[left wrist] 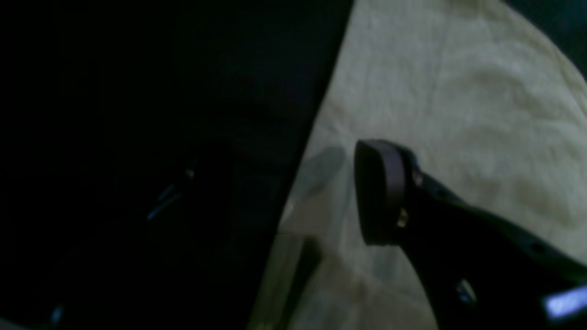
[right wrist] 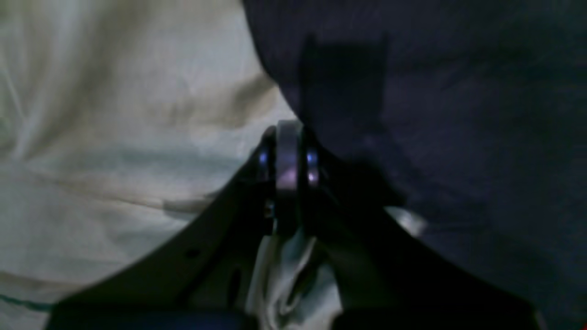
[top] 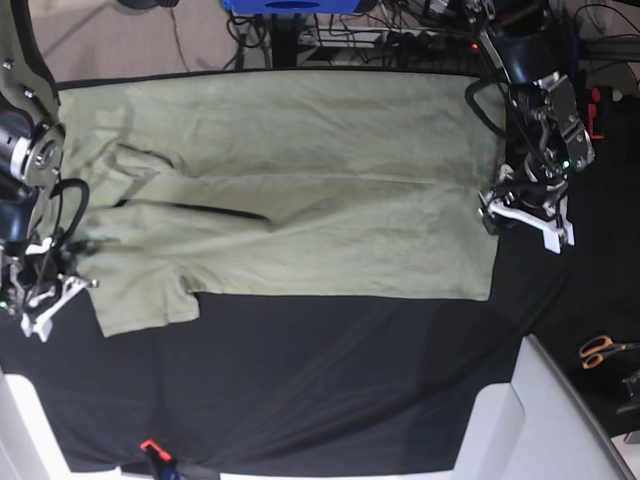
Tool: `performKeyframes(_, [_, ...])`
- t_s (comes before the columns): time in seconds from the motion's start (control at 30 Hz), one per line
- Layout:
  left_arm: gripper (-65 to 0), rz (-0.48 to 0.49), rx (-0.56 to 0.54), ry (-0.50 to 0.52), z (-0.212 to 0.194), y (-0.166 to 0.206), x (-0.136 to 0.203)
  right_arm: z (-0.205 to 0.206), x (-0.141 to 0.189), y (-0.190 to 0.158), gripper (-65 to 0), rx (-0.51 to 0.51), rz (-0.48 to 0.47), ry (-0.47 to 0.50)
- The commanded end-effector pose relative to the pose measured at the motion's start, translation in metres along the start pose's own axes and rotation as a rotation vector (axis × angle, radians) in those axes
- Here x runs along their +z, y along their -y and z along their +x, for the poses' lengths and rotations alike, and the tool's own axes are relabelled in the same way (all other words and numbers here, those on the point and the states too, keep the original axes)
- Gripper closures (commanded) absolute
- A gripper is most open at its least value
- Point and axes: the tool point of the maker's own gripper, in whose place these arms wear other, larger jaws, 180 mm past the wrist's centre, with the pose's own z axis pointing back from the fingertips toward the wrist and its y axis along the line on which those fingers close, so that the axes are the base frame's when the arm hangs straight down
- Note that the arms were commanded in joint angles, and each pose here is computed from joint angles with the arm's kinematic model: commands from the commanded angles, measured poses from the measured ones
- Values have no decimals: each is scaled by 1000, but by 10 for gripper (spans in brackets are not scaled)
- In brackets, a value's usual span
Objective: Fold the T-shirt properly
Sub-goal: 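Move the left gripper down and grasp the shirt's side edge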
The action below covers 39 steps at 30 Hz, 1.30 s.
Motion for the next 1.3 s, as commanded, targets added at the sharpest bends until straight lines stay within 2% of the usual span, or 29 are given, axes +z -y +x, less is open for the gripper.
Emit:
performKeyframes(0.0, [-410,9,-1,-62,-16,-2,0,24,13,8,0,-1,-15,57])
performKeyframes(0.1, [-410,-2,-3,-62,-17,4,-2,24,13,8,0,-1,-15,59])
performKeyframes(0.27, [-410,-72,-78,-71,-11,42,-11,23,8,-12,0,10,14,55])
performKeyframes(0.43, [-397,-102,-65,-69,-4,59,-19,22,6,-19,0,14,26,51])
performKeyframes(0.5, [-318,-104,-54,-92,-11,59,-23,22,6,-19,0,14,26,51])
performKeyframes(0.63, [-15,-100,-39,-98,-12,56,-29,17,4,-16,0,13,21,42])
performKeyframes(0.67, [0,-100,-34,-89,-13,55,-30,17,4,-16,0,13,21,42])
performKeyframes(0.87, [0,-79,-24,-70,-18,44,-27,16,4,-15,0,13,19,43])
performKeyframes(1.03, [0,-16,0,13,-1,14,-5,15,4,-14,0,14,17,41])
performKeyframes(1.13, [0,1,-25,-19,-8,6,5,9,1,-14,0,14,16,30])
performKeyframes(1.27, [0,10,-52,-2,-4,3,16,9,0,-17,0,15,21,30])
